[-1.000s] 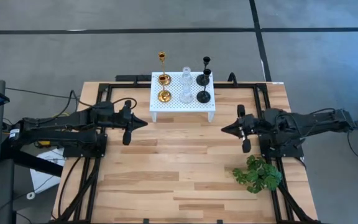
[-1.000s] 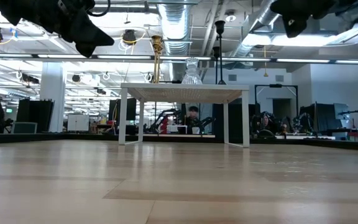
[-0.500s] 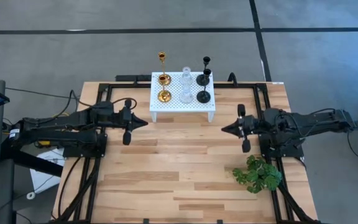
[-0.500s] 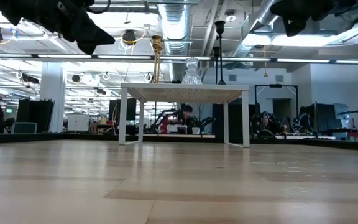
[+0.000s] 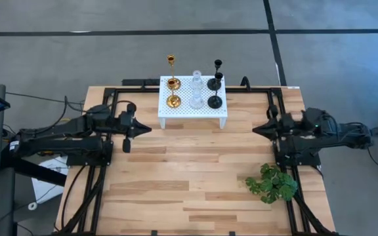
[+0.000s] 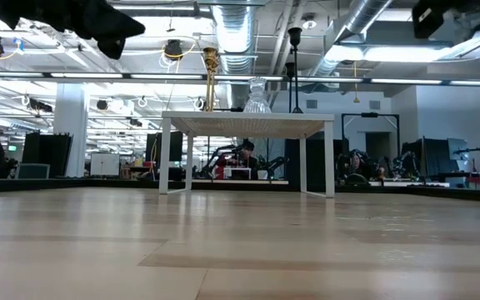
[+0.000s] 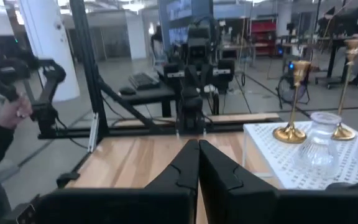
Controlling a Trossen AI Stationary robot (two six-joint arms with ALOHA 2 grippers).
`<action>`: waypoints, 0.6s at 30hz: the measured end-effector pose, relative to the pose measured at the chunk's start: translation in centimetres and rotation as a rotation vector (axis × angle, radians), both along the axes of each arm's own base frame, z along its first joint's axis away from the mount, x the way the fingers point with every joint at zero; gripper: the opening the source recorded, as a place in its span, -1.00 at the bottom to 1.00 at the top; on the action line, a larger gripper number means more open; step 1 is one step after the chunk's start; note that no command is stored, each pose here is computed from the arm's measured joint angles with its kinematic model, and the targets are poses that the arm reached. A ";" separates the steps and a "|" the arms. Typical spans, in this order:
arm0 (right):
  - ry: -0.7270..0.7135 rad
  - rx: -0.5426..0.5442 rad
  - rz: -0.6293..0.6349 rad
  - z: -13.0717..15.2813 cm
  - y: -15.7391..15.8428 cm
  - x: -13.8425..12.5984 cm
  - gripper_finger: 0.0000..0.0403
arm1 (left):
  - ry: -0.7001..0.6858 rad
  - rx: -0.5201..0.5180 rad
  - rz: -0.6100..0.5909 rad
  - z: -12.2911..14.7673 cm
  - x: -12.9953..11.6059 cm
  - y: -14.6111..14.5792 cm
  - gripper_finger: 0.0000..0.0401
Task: Pick & Place candle stick holders
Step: Return to Home Position
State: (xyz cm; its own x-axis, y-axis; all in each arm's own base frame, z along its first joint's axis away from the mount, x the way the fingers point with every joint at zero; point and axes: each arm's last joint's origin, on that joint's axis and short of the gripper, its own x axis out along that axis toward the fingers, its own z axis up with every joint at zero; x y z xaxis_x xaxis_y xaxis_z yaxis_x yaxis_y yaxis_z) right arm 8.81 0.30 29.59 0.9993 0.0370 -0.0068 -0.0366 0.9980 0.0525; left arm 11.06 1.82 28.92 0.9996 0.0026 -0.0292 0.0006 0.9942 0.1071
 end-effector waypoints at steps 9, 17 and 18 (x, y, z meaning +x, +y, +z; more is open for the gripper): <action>-0.067 0.002 0.029 0.0 0.0 -2.8 -1.00 | -0.068 0.019 0.001 0.2 -1.7 -0.4 -0.93; -0.106 0.002 0.051 -0.1 0.0 -4.4 -1.00 | -0.133 -0.033 -0.046 -2.0 -3.5 -0.9 -0.93; -0.108 0.002 0.051 -0.2 0.0 -4.5 -1.00 | -0.144 -0.034 -0.063 -2.3 -3.8 -1.0 -0.93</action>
